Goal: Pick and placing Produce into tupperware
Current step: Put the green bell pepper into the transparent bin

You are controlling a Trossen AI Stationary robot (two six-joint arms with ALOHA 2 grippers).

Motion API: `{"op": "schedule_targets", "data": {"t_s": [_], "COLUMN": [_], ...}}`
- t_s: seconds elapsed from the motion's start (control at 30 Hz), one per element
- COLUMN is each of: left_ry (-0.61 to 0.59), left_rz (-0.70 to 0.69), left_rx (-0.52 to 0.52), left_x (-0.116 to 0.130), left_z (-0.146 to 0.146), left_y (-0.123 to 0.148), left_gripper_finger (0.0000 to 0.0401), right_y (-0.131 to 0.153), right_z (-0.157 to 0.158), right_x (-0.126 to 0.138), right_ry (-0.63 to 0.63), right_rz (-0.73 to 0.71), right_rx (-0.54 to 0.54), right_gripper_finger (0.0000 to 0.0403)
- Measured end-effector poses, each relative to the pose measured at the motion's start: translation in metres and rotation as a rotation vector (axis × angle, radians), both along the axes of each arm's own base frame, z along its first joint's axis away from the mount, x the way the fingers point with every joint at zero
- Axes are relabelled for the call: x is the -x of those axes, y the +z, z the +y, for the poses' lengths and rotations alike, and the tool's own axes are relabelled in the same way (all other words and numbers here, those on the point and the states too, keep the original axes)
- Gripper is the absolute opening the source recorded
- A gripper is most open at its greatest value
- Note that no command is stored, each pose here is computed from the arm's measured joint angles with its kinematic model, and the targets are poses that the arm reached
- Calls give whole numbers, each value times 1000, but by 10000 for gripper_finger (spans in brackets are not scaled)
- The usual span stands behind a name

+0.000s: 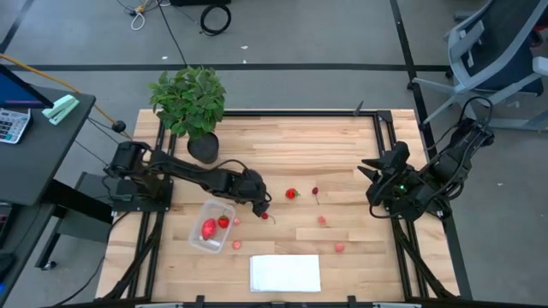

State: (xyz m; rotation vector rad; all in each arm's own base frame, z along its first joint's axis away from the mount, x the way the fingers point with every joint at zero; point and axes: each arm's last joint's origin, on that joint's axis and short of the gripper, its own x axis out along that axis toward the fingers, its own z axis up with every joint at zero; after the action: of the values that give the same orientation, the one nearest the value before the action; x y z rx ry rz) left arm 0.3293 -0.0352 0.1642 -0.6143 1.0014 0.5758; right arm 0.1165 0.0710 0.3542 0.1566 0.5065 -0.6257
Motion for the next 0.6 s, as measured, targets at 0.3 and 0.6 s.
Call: {"op": "schedule_targets", "data": {"t_s": [0.3, 0.6], "left_ry": [2, 25], "left_rz": [-22, -7], "left_rx": [-14, -11], "left_x": [-5, -8], "left_z": [6, 7], "left_y": [-3, -13], "left_gripper_finger": [378, 378], "right_y": [0, 0], "right_z": [0, 0], "right_x": [0, 0], "right_ry": [0, 0], "right_rz": [0, 0], "right_rx": [0, 0], "right_gripper_finger": [111, 111]}}
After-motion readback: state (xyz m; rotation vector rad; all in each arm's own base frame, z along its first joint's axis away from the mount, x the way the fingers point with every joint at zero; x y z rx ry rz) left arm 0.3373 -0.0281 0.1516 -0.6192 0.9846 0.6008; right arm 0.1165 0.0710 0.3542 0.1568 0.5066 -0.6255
